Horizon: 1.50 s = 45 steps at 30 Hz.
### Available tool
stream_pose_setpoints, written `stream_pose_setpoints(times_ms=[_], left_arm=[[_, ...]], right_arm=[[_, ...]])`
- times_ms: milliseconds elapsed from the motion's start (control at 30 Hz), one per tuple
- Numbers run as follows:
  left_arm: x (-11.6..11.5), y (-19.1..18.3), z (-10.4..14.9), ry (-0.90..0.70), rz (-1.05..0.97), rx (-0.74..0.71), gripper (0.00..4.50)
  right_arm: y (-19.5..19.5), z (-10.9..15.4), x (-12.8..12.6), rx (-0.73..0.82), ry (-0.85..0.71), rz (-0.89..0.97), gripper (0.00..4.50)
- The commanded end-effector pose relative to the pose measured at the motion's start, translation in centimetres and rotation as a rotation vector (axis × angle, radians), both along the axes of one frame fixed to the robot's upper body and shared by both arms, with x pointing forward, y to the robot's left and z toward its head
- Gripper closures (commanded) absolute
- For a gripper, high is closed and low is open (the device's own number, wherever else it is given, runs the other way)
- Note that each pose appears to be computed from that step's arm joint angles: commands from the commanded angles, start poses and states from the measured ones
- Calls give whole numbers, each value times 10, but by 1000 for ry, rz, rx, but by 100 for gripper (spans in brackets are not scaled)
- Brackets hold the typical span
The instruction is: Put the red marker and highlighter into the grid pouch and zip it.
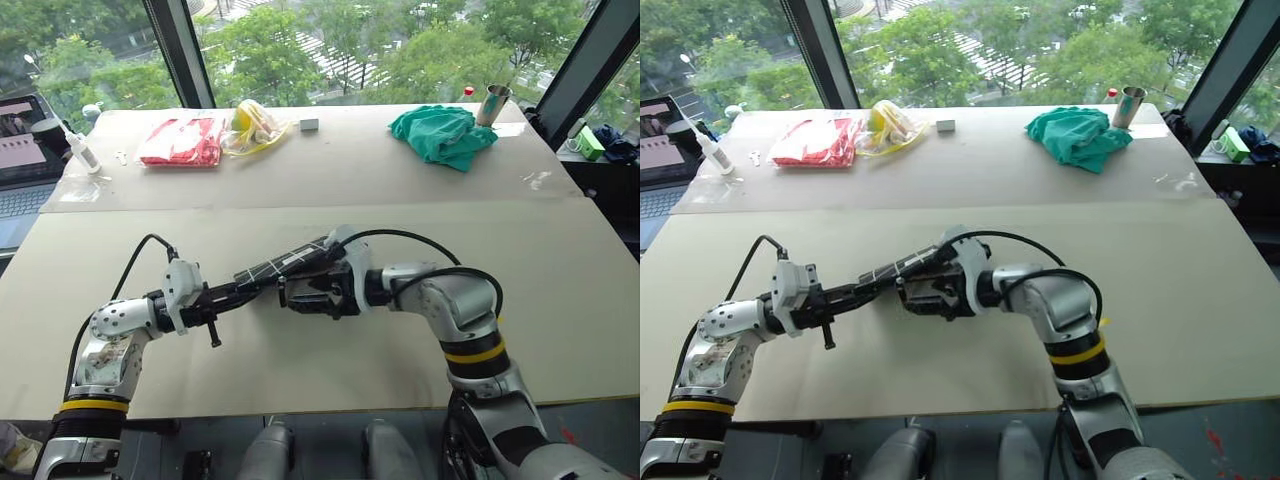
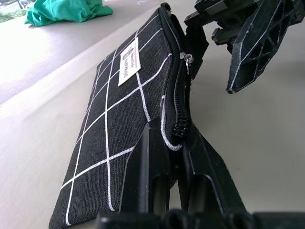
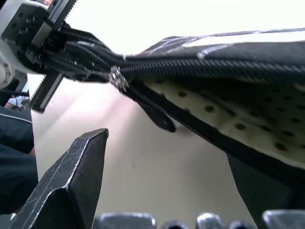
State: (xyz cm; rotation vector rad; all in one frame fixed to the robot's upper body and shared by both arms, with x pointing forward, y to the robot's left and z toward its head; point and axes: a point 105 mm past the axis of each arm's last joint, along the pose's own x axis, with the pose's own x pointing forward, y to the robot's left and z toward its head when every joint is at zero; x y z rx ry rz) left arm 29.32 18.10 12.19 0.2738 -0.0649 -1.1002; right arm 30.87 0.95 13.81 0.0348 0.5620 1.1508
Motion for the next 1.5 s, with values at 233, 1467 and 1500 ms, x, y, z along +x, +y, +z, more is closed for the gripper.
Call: stream_pose_setpoints(times_ms=[233, 1467, 1500], left_arm=[[1, -1, 7, -36, -6, 1, 450], [5, 3, 8, -54, 16, -2, 450], [5, 3, 8, -53, 17, -1, 450]], right_arm=[[27, 24, 4, 46, -41, 27, 32], [-57, 59, -23, -28, -263, 148, 447], [-64, 61, -26, -46, -286, 164, 447]])
